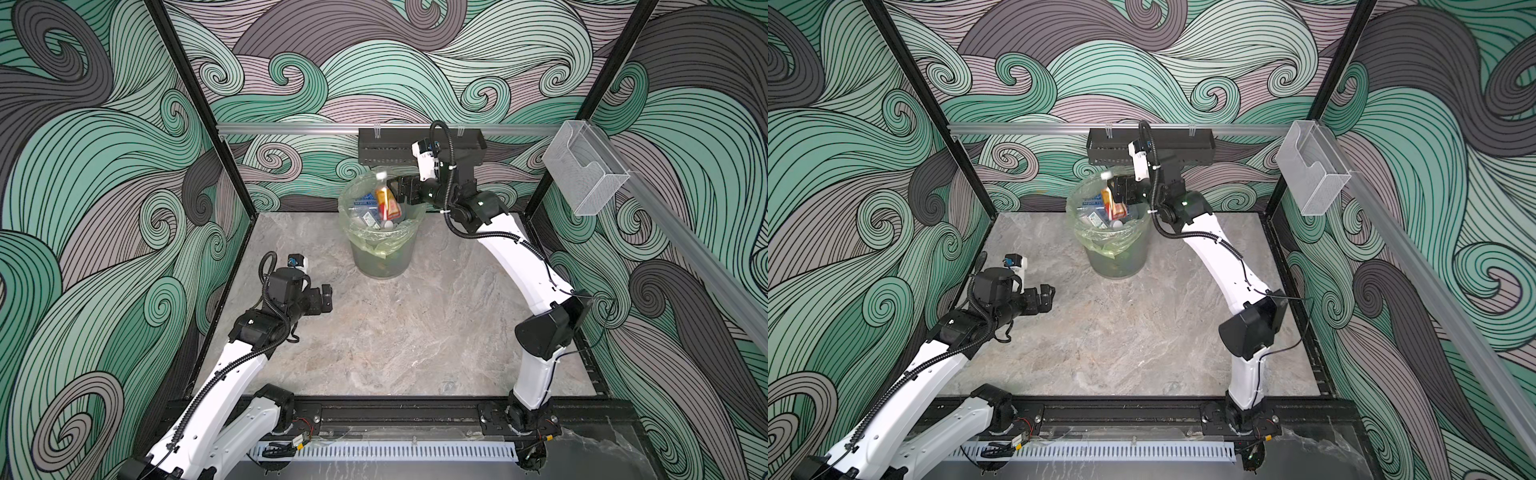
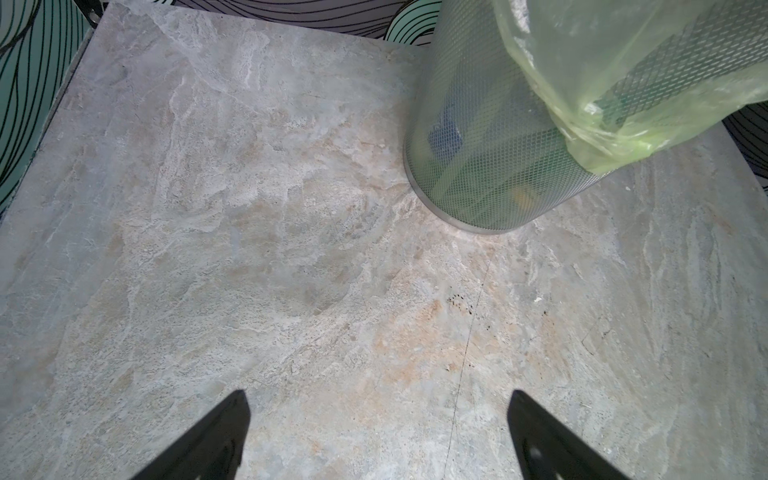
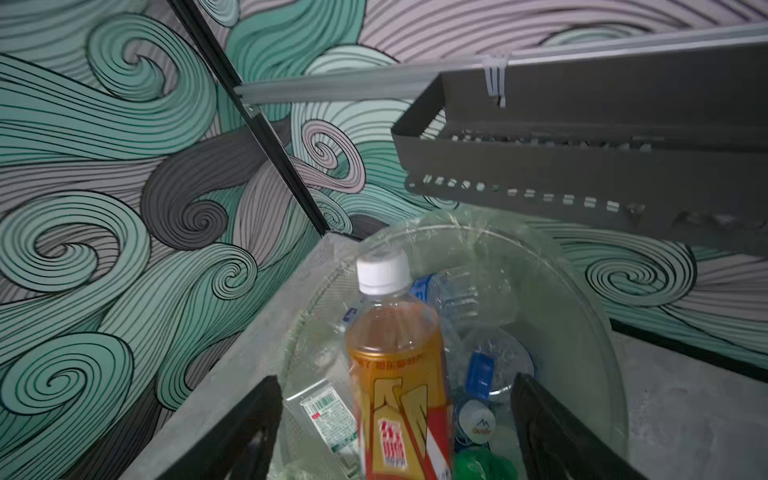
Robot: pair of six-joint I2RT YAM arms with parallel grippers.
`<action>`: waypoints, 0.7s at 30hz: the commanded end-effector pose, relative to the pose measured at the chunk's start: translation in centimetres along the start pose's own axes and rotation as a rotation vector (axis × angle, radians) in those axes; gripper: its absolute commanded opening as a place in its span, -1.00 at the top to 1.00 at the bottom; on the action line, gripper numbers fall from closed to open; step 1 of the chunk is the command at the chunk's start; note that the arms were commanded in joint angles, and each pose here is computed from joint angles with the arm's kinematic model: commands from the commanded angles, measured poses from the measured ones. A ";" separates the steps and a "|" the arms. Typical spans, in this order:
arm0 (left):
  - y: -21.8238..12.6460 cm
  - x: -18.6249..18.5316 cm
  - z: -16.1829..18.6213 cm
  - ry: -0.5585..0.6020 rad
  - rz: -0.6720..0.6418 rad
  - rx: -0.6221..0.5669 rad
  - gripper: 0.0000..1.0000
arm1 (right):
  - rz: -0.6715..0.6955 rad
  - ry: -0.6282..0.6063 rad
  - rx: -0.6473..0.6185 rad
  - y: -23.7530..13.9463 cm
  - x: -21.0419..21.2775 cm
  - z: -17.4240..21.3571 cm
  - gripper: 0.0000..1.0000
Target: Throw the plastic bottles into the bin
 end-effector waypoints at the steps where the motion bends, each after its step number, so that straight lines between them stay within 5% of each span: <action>1: -1.0 0.3 -1.2 0.017 -0.021 -0.038 -0.97 | 0.071 -0.056 0.014 -3.4 -0.8 -0.1 -0.79; 10: 1.0 -0.1 -2.4 -0.008 -0.035 -0.057 -0.97 | 0.216 -0.028 -0.031 -11.1 -4.5 3.2 -0.92; 21: 5.5 3.9 -3.5 -0.017 -0.304 -0.169 -0.97 | 0.480 0.111 0.010 -16.3 -13.0 12.2 -1.00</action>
Point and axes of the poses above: each gripper's point midway between its finger pads, its own y axis out along the fingers, its own x axis along the line the jaws close on, z = x × y, the point moved 5 cm from there along -y, back along the fingers, and after that the axes turned 1 degree about -y, right-handed, at the moved point
